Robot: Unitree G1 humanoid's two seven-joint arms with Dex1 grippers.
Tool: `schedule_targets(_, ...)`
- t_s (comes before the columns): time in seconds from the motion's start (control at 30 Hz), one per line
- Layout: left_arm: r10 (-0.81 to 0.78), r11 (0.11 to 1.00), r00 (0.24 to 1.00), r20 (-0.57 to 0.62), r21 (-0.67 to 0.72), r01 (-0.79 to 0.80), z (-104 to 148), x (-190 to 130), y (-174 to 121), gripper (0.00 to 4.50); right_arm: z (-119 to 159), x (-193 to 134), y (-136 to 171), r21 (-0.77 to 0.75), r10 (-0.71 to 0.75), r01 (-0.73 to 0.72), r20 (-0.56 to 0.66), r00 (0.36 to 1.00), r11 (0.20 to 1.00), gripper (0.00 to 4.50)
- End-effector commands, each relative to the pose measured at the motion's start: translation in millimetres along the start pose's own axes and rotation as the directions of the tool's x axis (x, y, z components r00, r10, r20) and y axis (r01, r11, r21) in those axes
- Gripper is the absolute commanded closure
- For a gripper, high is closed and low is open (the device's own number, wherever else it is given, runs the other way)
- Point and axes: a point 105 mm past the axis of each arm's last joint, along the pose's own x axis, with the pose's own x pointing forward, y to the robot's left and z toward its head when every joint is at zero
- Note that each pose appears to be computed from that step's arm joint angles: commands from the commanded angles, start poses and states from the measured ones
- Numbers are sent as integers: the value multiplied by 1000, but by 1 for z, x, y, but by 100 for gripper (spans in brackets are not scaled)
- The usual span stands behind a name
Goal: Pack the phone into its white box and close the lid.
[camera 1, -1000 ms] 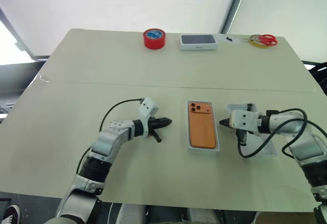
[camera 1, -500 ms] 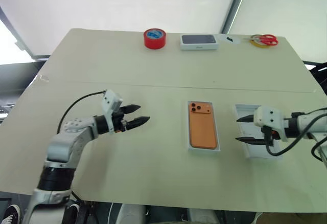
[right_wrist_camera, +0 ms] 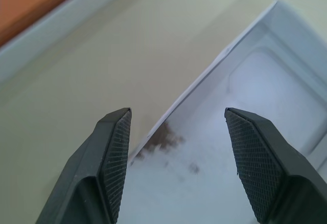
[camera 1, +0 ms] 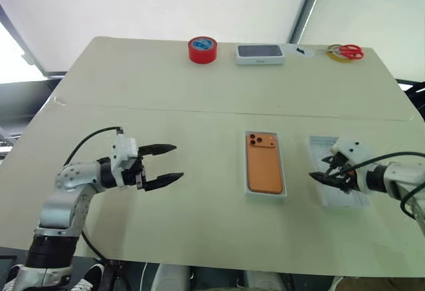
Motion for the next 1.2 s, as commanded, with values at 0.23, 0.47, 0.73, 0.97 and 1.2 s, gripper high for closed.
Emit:
schedule_targets(0.23, -26, 995, 998, -49, 94, 30, -4, -5, 2, 61, 19, -8, 29, 347, 25, 10, -96, 995, 938, 148)
schedule_targets(0.47, -11, 992, 998, -63, 126, 19, 1, -10, 6, 61, 25, 6, 8, 363, -79, 128, -147, 986, 923, 148)
schedule_targets(0.73, -21, 985, 999, -45, 168, 28, 5, -11, 4, 61, 21, 13, 12, 410, -40, 105, -163, 986, 906, 148)
schedule_targets(0.97, -5, 985, 1000, -24, 170, 9, 5, -6, 2, 56, 20, 14, 22, 417, -25, 91, -161, 987, 904, 172)
schedule_targets(1.2, -3, 986, 1000, -16, 165, 6, 4, -2, -3, 54, 14, 18, 15, 425, -99, 184, -214, 972, 886, 443)
